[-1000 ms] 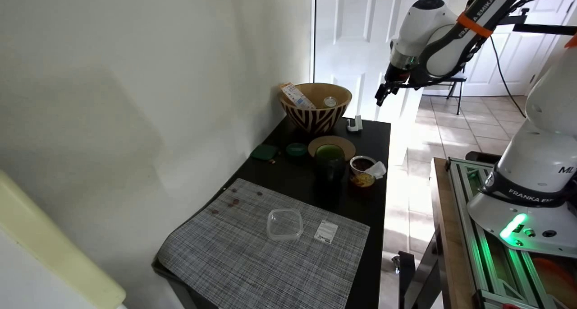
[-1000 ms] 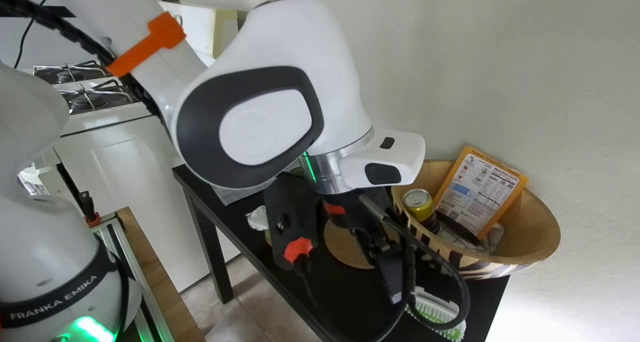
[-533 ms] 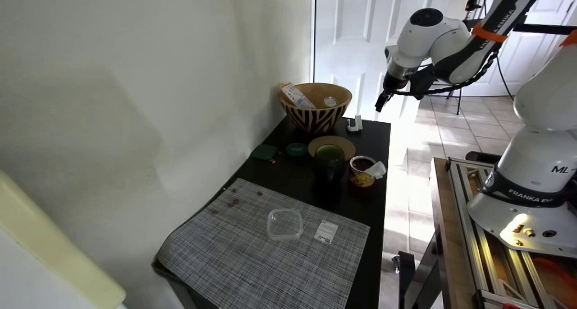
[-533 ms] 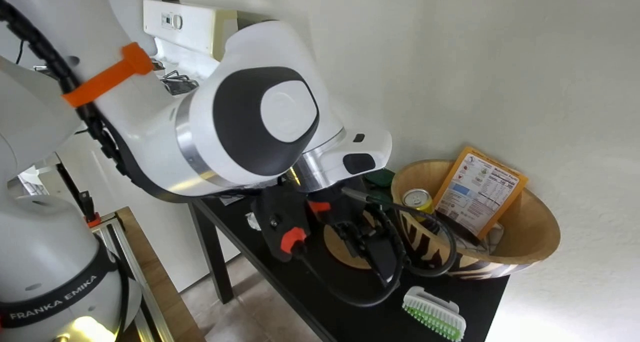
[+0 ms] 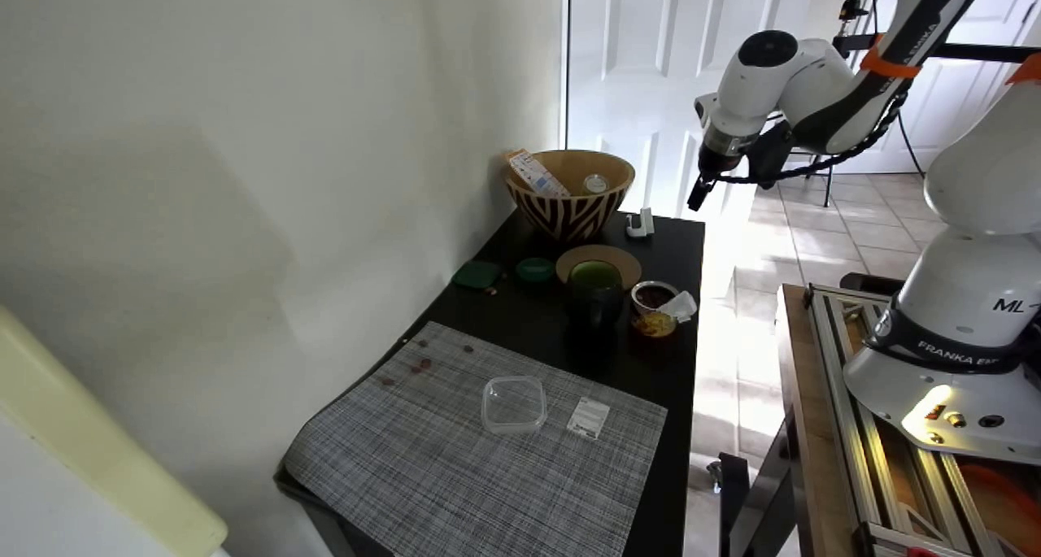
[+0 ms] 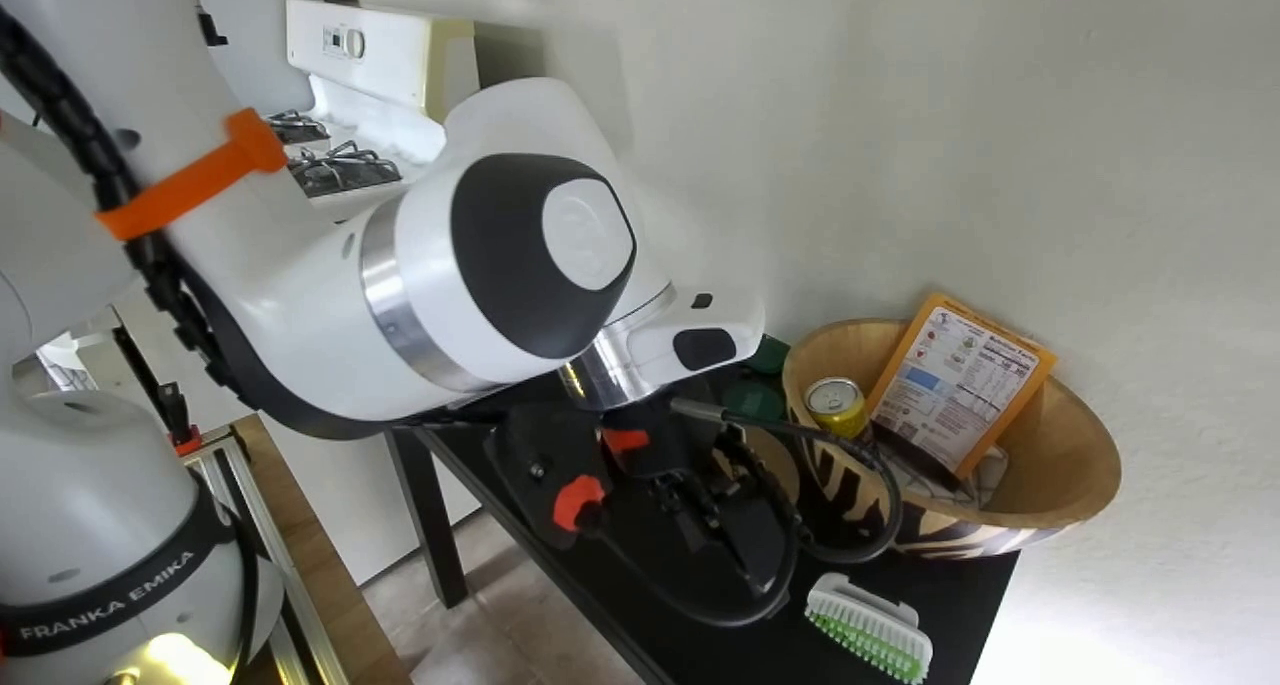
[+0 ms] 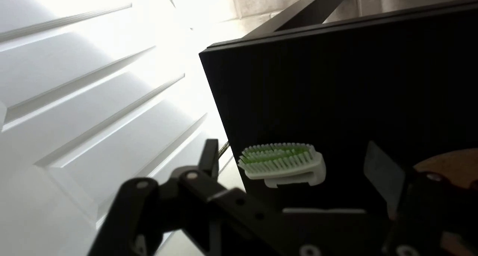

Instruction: Put the brush in the brown bowl

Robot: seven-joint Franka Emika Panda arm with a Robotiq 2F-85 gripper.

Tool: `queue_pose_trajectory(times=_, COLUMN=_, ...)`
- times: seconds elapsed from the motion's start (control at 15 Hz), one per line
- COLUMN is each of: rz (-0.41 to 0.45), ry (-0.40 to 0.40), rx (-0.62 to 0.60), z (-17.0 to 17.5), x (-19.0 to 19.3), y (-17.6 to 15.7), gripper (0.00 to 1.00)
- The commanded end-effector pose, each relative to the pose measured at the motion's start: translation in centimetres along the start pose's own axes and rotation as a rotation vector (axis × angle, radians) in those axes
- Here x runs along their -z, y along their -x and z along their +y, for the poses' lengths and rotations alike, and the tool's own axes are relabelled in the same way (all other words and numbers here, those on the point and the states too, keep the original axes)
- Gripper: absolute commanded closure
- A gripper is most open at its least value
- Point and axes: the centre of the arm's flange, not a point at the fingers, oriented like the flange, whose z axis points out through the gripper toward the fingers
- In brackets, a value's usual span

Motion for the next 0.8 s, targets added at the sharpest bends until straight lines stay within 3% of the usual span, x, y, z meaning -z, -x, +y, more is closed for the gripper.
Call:
queue_pose_trajectory(times=0.0, rz=0.084, ry=-0.001, rx=0.065, z=-1.1, x=-4.0, y=0.2, gripper=0.0)
queue_pose_trajectory(times=0.27, rz=0.102, ry=-0.043, rx=0.133, z=-2.0, x=-6.7, y=-0.2, gripper=0.0)
queue_pose_trajectory(times=0.73, rz=0.087, ry=-0.021, rx=0.077, z=-2.7, x=-10.9, y=-2.0, gripper=0.0)
